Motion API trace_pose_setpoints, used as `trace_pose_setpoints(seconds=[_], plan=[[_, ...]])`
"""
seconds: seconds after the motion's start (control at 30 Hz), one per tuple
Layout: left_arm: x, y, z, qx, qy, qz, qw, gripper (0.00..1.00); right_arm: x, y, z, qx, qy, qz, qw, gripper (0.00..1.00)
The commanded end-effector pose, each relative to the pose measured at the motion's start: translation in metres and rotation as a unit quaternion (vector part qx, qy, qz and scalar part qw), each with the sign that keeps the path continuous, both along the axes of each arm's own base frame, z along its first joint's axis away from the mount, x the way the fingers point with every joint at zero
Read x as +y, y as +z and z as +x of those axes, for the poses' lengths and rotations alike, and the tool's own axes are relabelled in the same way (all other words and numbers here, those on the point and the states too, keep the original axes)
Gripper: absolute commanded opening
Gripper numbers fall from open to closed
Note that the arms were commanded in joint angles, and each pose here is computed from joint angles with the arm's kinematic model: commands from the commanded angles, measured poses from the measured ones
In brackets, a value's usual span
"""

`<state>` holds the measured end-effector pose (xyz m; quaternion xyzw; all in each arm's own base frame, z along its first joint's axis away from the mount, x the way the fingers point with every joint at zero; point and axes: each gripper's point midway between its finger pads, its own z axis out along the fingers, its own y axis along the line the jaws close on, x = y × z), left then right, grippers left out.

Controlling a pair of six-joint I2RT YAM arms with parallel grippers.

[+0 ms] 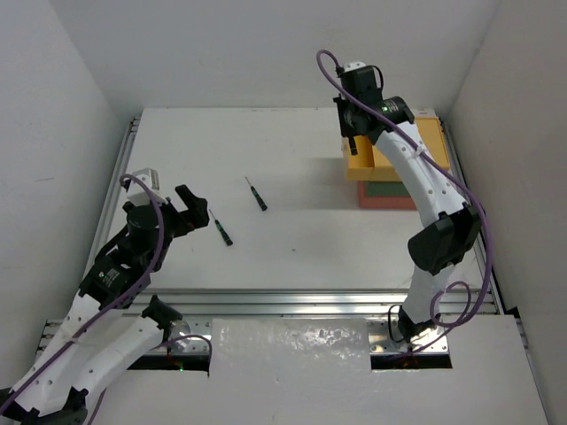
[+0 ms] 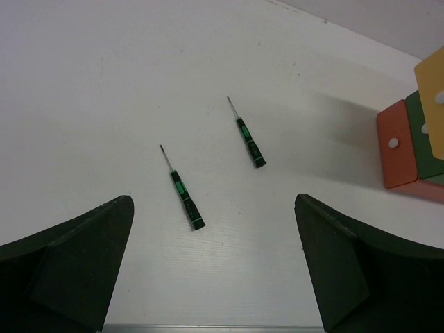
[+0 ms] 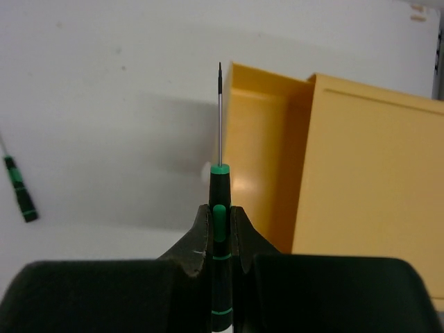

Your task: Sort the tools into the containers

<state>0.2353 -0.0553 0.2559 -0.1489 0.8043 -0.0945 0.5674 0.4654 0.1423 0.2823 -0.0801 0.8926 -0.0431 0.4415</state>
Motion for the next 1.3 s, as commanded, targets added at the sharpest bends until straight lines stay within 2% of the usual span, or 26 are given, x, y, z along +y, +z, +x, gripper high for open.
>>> trace_pose_setpoints(seconds=[0.0,0.2,0.27,0.3,0.33,0.43,0.47,0.5,0.63,0.7,0.73,0.77,0.8,0.83,0.9,1.07,1.1,1.17,1.27], plan=[[-0.009,0.009,0.005,-0.016,-0.017,-0.004,1.000,1.00,-0.028,-0.003,0.005,0.000,-0.029,-0.025,0.999,0.02],[-0.014,-0.001,0.012,0.009,-0.019,0.003,1.000,1.00,-0.048,-0.020,0.018,0.022,-0.045,-0.025,0.998,0.05],[-0.020,-0.002,0.015,0.014,-0.023,-0.006,1.000,1.00,-0.051,-0.021,0.020,0.023,-0.047,-0.026,0.998,0.10],[-0.022,-0.005,0.017,0.022,-0.017,-0.018,0.999,1.00,-0.051,-0.022,0.021,0.024,-0.049,-0.027,0.998,0.30],[-0.026,-0.011,0.023,0.042,-0.010,-0.021,0.999,1.00,-0.053,-0.022,0.022,0.023,-0.051,-0.029,0.998,0.39],[-0.041,-0.040,0.035,0.112,0.005,-0.039,0.993,1.00,-0.054,-0.021,0.021,0.023,-0.051,-0.030,0.998,0.57],[-0.046,-0.045,0.042,0.115,0.008,-0.045,0.992,1.00,-0.053,-0.020,0.021,0.021,-0.049,-0.025,0.998,0.63],[-0.049,-0.063,0.050,0.137,0.020,-0.042,0.989,1.00,-0.051,-0.016,0.021,0.017,-0.047,-0.021,0.999,0.66],[-0.053,-0.099,0.072,0.179,0.063,-0.049,0.981,0.99,-0.043,0.001,0.016,0.012,-0.034,0.005,0.999,0.67],[-0.050,-0.117,0.080,0.199,0.089,-0.053,0.975,0.99,-0.026,0.010,0.003,0.015,-0.009,0.051,0.999,0.67],[-0.049,-0.136,0.084,0.224,0.100,-0.043,0.968,0.98,-0.018,0.000,-0.004,0.026,0.004,0.064,0.998,0.67],[-0.046,-0.144,0.089,0.233,0.109,-0.043,0.965,0.98,-0.006,0.018,-0.019,0.006,0.024,0.085,0.996,0.67],[-0.046,-0.160,0.093,0.250,0.114,-0.032,0.961,0.97,0.001,-0.004,-0.032,0.030,0.039,0.089,0.995,0.67],[-0.045,-0.166,0.097,0.254,0.121,-0.031,0.959,0.95,0.008,-0.001,-0.035,0.017,0.049,0.098,0.994,0.67],[-0.040,-0.184,0.102,0.281,0.134,-0.032,0.950,0.81,0.022,-0.006,-0.056,0.019,0.069,0.107,0.992,0.67],[-0.029,-0.215,0.112,0.308,0.148,-0.042,0.939,0.68,0.071,-0.017,-0.094,0.030,0.150,0.118,0.981,0.67],[-0.028,-0.226,0.110,0.322,0.150,-0.038,0.934,0.61,0.074,-0.024,-0.101,0.036,0.156,0.120,0.980,0.67],[-0.028,-0.235,0.108,0.335,0.150,-0.038,0.930,0.56,0.089,-0.024,-0.111,0.036,0.180,0.135,0.974,0.67],[-0.030,-0.247,0.102,0.348,0.145,-0.040,0.925,0.42,0.101,-0.027,-0.123,0.043,0.203,0.159,0.965,0.67]])
